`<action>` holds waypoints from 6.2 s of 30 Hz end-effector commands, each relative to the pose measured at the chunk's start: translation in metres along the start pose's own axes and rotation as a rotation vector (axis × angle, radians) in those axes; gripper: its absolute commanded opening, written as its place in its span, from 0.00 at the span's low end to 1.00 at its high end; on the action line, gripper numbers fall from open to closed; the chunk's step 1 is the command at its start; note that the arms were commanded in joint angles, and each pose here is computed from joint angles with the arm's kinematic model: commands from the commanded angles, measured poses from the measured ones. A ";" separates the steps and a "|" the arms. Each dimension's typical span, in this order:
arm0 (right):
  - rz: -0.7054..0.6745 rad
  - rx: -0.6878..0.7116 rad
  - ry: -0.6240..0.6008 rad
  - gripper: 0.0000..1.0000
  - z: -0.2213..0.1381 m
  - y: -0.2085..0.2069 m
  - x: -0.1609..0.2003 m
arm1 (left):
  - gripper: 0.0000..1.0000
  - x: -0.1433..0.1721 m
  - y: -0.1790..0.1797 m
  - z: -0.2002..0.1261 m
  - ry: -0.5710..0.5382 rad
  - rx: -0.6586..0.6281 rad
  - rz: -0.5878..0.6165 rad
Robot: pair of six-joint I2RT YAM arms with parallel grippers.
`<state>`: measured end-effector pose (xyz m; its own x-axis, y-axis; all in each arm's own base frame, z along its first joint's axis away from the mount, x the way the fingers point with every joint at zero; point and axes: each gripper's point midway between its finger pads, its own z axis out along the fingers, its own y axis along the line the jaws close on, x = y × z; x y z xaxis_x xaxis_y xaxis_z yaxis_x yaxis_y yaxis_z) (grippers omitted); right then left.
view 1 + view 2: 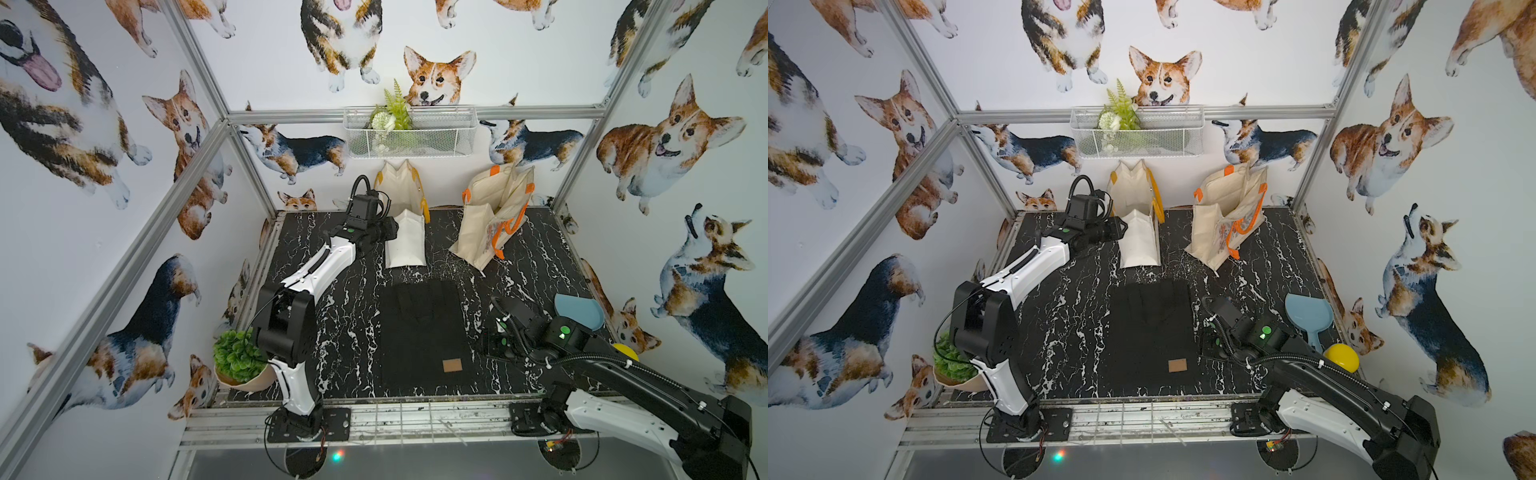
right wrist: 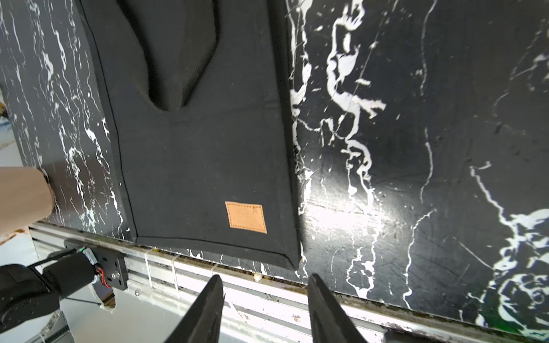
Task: Put away the canvas bag
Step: Pick up the canvas bag from the center of the board, then place the canvas bag at the center of the board, then press the canvas bag.
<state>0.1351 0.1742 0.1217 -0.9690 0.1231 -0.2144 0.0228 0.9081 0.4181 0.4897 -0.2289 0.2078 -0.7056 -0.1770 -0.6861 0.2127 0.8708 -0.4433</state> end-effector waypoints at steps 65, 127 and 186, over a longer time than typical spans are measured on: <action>-0.063 0.032 -0.417 0.46 -0.193 0.002 -0.059 | 0.00 0.127 -0.192 -0.281 0.072 0.451 0.529; -0.199 -0.164 -0.036 0.51 -0.104 0.188 -0.221 | 0.59 0.119 0.013 -0.254 0.163 -0.070 -0.016; -0.478 -0.009 0.102 0.56 0.005 0.251 -0.140 | 0.46 0.162 -0.047 -0.153 0.204 0.177 -0.192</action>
<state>0.2821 0.3961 0.2579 -0.9122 -0.2978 -0.2816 -0.3927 0.8316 0.3927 0.2554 -0.2262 0.1993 -0.8821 -0.1768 -0.4366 0.1658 0.7510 -0.6391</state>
